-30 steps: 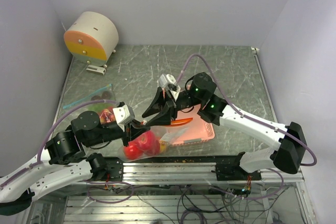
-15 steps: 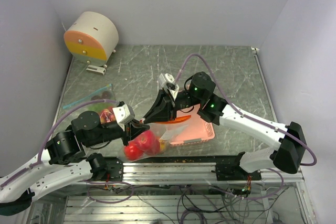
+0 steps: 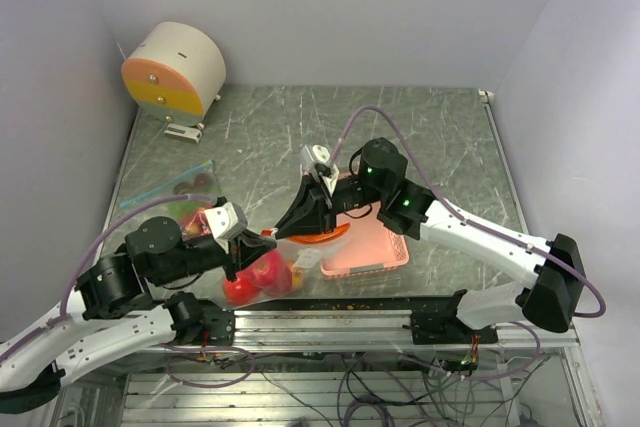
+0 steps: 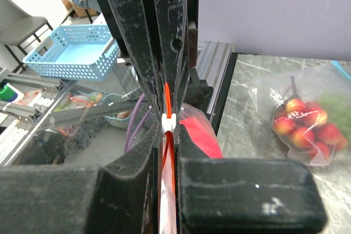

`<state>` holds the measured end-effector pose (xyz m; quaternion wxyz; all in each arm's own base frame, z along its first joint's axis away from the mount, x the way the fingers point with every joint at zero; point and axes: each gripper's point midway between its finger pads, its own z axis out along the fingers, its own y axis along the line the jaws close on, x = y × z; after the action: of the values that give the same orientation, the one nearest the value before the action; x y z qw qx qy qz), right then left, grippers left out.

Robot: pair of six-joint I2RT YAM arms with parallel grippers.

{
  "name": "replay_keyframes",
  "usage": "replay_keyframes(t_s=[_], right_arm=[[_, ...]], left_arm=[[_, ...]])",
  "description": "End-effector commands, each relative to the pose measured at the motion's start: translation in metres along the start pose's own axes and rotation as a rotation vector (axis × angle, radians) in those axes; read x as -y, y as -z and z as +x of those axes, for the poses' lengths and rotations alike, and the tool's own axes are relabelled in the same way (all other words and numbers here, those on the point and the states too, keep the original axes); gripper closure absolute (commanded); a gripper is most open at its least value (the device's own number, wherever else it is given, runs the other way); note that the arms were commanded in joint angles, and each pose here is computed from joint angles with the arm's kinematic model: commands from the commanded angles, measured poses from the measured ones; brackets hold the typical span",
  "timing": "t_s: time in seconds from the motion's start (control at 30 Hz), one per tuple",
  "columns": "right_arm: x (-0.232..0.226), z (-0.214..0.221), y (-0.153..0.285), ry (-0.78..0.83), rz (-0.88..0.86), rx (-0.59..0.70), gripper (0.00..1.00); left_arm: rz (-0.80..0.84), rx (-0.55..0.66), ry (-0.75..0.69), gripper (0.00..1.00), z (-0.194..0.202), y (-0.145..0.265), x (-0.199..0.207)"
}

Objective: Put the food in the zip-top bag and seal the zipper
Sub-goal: Zip the zipper food storage bag.

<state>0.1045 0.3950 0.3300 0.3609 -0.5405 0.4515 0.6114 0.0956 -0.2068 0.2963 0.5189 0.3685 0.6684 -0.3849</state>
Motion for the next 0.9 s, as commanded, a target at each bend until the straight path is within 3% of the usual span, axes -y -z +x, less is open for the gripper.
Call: replay_keyframes(t_s=[0.0,0.4,0.87], right_arm=[[0.002,0.003,0.010,0.020,0.037,-0.028,0.96],[0.018,0.020,0.021,0.022,0.117,-0.071,0.94],[0.031,0.038,0.055,0.099,0.224,-0.092,0.95]], left_arm=[[-0.027,0.113,-0.007,0.93,-0.034,0.023,-0.001],[-0.062,0.134,-0.005,0.93,-0.040,0.042,-0.004],[-0.215,0.295,-0.005,0.93,-0.075,0.103,-0.025]])
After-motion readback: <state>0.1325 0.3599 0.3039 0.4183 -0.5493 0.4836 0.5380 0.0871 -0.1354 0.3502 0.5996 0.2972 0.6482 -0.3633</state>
